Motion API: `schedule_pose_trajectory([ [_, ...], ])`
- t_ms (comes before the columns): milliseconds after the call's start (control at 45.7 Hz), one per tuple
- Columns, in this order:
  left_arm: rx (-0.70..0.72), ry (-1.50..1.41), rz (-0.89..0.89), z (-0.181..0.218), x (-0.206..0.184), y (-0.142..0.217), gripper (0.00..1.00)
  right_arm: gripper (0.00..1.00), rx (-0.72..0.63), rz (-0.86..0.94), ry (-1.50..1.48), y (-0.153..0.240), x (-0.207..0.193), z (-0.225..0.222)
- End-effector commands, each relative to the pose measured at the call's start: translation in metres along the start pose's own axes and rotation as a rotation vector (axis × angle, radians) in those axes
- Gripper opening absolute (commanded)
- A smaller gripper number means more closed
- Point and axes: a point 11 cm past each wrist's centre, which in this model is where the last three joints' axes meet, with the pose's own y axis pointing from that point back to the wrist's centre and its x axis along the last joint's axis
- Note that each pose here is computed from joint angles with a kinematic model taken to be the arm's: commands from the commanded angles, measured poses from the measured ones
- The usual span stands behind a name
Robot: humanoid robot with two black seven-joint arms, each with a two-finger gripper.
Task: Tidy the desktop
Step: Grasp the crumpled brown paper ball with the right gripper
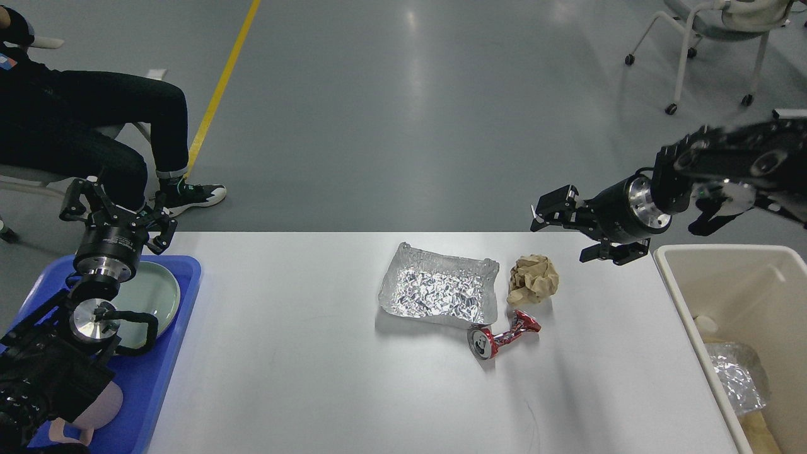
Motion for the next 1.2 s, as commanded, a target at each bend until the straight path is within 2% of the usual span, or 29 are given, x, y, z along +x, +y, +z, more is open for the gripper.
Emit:
schedule_pose_trajectory([
  [0, 0.000, 0.000, 0.000, 0.000, 0.000, 0.000, 0.97, 1.00, -0.061, 0.075, -0.041, -0.056, -0.014, 0.034],
  [109, 0.000, 0.000, 0.000, 0.000, 0.000, 0.000, 0.97, 1.00, -0.099, 0.098, -0.059, -0.089, -0.028, 0.057],
  [219, 0.001, 0.000, 0.000, 0.000, 0.000, 0.000, 0.97, 1.00, -0.090, 0.102, -0.094, -0.104, -0.037, 0.065],
  [394, 0.000, 0.000, 0.000, 0.000, 0.000, 0.000, 0.97, 0.99, -0.084, 0.227, -0.149, -0.113, -0.028, 0.077],
  [635, 0.001, 0.000, 0.000, 0.000, 0.000, 0.000, 0.97, 0.97, -0.095, 0.229, -0.152, -0.122, -0.036, 0.082],
  [810, 0.000, 0.000, 0.000, 0.000, 0.000, 0.000, 0.97, 0.84, -0.093, 0.267, -0.150, -0.125, -0.035, 0.079],
  [897, 0.000, 0.000, 0.000, 0.000, 0.000, 0.000, 0.97, 0.73, -0.092, 0.280, -0.151, -0.125, -0.035, 0.078],
  [1028, 0.001, 0.000, 0.000, 0.000, 0.000, 0.000, 0.97, 0.51, -0.091, 0.267, -0.148, -0.130, -0.040, 0.076],
  [1138, 0.000, 0.000, 0.000, 0.000, 0.000, 0.000, 0.97, 0.47, -0.090, 0.261, -0.150, -0.130, -0.042, 0.076],
  [1182, 0.000, 0.000, 0.000, 0.000, 0.000, 0.000, 0.97, 0.36, -0.090, 0.257, -0.150, -0.131, -0.043, 0.076],
])
